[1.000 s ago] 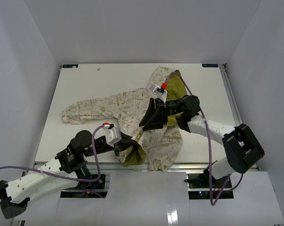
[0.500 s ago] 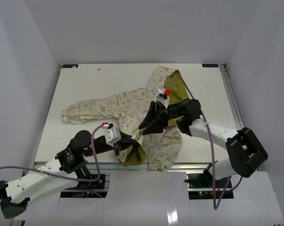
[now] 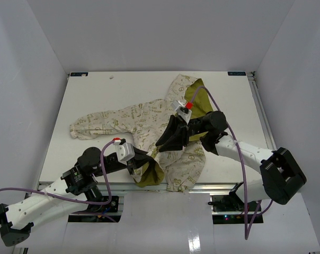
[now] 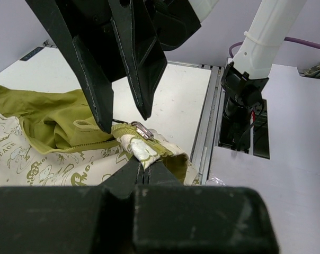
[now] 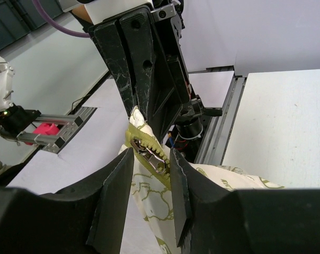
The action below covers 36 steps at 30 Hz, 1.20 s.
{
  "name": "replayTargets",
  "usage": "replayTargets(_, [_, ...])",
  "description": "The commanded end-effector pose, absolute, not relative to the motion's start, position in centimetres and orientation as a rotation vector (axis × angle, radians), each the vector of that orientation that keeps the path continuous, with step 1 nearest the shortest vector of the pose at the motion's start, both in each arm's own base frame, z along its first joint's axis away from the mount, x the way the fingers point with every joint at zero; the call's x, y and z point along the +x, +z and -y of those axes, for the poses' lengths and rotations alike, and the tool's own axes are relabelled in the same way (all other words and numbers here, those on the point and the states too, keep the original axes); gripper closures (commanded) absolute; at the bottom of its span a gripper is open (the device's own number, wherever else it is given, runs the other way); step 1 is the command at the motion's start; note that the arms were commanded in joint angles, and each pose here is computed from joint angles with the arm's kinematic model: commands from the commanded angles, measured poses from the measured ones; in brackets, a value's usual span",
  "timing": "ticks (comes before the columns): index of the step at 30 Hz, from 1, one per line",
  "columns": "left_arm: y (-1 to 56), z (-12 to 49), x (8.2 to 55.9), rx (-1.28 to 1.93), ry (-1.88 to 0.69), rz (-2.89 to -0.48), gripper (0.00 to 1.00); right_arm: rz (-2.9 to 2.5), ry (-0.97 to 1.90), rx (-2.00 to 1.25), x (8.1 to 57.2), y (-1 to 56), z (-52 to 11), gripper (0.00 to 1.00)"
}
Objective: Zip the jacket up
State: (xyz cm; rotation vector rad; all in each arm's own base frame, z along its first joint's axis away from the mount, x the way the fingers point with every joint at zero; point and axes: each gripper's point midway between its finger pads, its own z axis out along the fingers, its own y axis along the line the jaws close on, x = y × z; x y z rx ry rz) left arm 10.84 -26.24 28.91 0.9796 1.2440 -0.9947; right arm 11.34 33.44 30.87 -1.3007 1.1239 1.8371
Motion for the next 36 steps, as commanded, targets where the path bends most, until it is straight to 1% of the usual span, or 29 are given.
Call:
replayTargets(1, [31.8, 25.8, 10.5, 0.947, -1.002, -1.153, 1.0, -1.101, 1.798, -1.288, 11.2, 31.6, -33.4, 0.6])
replayTargets(13, [31.6, 25.8, 10.7, 0.943, -0.988, -1.165, 1.0, -1.143, 1.779, -1.26, 11.6, 31.3, -33.8, 0.61])
replayTargets(21, [31.3, 25.9, 10.8, 0.946, -0.984, -1.172, 1.0, -1.125, 1.772, -1.257, 11.4, 32.0, -33.6, 0.68])
replayTargets(25, [31.1, 26.0, 11.0, 0.947, -0.978, -1.184, 1.0, -1.12, 1.768, -1.257, 11.4, 32.3, -33.5, 0.76])
replayTargets(27, [31.0, 26.0, 11.1, 0.947, -0.976, -1.187, 1.0, -1.116, 1.769, -1.26, 11.3, 32.3, -33.5, 0.78])
replayTargets(34, [31.1, 26.0, 11.4, 0.938, -0.967, -1.194, 1.0, -1.097, 1.778, -1.275, 10.8, 32.5, -33.3, 0.81])
replayTargets(36, [31.1, 26.0, 11.4, 0.938, -0.965, -1.195, 1.0, -1.089, 1.777, -1.281, 10.6, 32.6, -33.3, 0.84])
